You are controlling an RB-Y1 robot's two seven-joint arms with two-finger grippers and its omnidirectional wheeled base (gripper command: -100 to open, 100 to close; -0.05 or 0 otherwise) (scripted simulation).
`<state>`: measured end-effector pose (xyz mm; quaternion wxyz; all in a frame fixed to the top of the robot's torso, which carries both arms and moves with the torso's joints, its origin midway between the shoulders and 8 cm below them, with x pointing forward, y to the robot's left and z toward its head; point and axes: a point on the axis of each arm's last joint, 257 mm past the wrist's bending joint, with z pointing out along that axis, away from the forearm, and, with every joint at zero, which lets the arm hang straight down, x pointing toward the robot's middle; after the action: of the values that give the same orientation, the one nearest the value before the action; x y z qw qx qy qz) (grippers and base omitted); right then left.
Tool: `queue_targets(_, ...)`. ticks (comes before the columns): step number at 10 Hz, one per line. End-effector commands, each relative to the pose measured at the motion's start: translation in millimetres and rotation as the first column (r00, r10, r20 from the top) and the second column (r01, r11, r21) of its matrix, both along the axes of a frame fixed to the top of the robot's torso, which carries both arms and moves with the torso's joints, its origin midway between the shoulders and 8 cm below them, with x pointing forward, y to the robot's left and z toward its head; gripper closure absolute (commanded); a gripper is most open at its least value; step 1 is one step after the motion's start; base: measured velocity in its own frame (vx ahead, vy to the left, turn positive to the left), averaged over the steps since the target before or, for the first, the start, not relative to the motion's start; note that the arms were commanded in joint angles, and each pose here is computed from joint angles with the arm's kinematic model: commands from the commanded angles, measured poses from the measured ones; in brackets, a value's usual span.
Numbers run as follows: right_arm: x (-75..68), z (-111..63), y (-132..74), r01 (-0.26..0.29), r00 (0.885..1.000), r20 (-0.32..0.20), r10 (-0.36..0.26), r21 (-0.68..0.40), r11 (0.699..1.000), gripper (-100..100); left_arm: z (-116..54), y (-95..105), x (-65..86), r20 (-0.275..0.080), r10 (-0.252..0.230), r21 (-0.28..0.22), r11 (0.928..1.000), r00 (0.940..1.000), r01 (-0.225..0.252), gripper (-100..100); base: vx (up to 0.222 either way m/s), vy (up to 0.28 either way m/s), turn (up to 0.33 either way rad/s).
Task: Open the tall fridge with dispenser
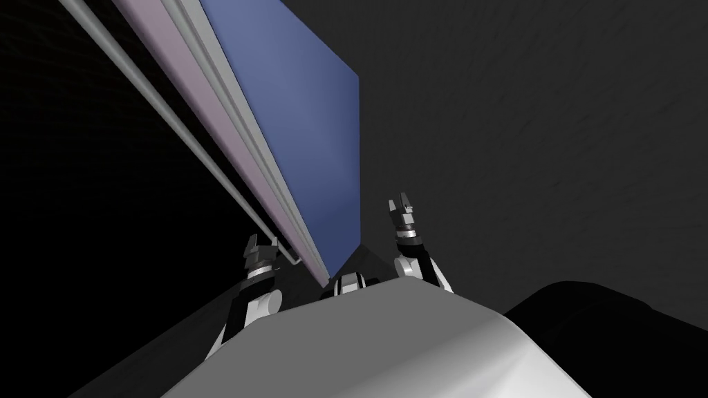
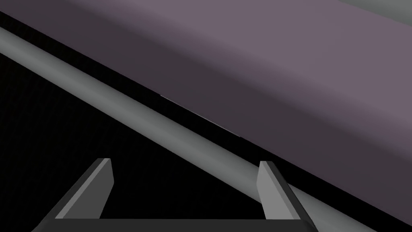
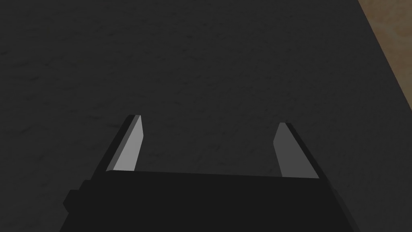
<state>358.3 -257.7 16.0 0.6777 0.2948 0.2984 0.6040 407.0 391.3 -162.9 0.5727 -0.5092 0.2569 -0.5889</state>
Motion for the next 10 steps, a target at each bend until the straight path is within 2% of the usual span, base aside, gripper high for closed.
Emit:
queue_targets(1,0.0,0.0,0.0,0.0,1.0,0.0,0.0,0.0,1.0,0,-25.3,8.4,-1.0,-0.054,0.007,-0.018,0.9998,0.9985,-0.008,-100,0.017,-0.024,0.023)
queue_targets(6,0.0,0.0,0.0,0.0,1.0,0.0,0.0,0.0,1.0,0,-60.8,19.7,-8.0,-0.098,0.029,-0.077,0.9963,0.9948,-0.037,-100,0.034,-0.022,0.026)
queue_targets(10,0.0,0.0,0.0,0.0,1.0,0.0,0.0,0.0,1.0,0,-76.6,28.1,-12.3,-0.122,0.038,-0.091,0.9947,0.9918,-0.049,-100,0.02,-0.018,0.018)
